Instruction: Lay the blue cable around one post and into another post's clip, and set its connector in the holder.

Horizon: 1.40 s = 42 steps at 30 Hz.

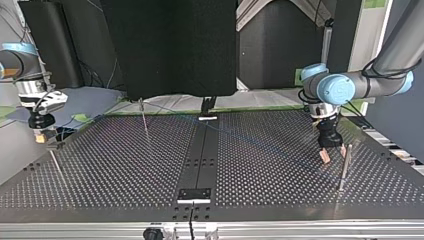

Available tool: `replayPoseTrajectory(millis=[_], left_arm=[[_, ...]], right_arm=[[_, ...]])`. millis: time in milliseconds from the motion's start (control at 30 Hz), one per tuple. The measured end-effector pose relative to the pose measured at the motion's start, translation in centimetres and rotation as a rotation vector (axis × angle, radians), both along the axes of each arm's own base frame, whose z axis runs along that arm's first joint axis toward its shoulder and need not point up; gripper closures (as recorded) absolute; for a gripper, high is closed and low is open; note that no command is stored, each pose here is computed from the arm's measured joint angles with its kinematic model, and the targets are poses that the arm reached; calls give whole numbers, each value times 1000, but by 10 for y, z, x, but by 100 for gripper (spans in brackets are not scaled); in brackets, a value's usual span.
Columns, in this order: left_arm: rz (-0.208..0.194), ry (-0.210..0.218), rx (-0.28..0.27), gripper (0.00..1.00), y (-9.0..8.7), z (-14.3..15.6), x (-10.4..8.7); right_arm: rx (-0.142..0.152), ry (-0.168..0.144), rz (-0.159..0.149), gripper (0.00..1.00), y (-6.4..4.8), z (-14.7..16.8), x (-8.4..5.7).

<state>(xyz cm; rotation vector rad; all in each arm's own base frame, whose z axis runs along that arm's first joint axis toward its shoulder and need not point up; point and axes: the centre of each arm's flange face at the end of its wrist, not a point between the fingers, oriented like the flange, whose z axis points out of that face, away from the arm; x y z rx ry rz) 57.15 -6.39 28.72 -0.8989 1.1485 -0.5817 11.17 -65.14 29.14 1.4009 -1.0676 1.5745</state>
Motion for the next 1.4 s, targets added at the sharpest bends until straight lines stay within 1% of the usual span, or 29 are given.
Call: replayPoseTrajectory(millis=[167,233,300,433,467,567,733,900,1000,1100,1300,1400], left_arm=[[0,0,0,0,0,0,0],[0,0,1,0,0,0,0],[1,0,0,0,0,0,0],[1,1,0,0,0,0,0],[1,1,0,0,0,0,0],[1,1,0,0,0,0,0],[1,1,0,0,0,0,0],[2,1,0,0,0,0,0],[3,2,0,0,0,0,0],[5,1,0,0,1,0,0],[7,2,0,0,2,0,0],[8,2,0,0,3,0,0]], right_arm=[[-1,-4,1,100,-1,-1,0],[1,-5,4,100,-4,-6,2],[8,-4,8,100,-7,-12,5],[35,8,15,100,-15,-30,11],[37,10,16,100,-16,-33,12],[32,13,22,100,-19,-36,16],[20,17,33,100,-23,-31,21],[14,21,44,100,-23,-29,26],[16,31,47,100,-22,-30,28],[26,49,42,100,-20,-31,30],[56,95,3,100,-15,-33,28],[64,114,-7,100,-12,-30,29]])
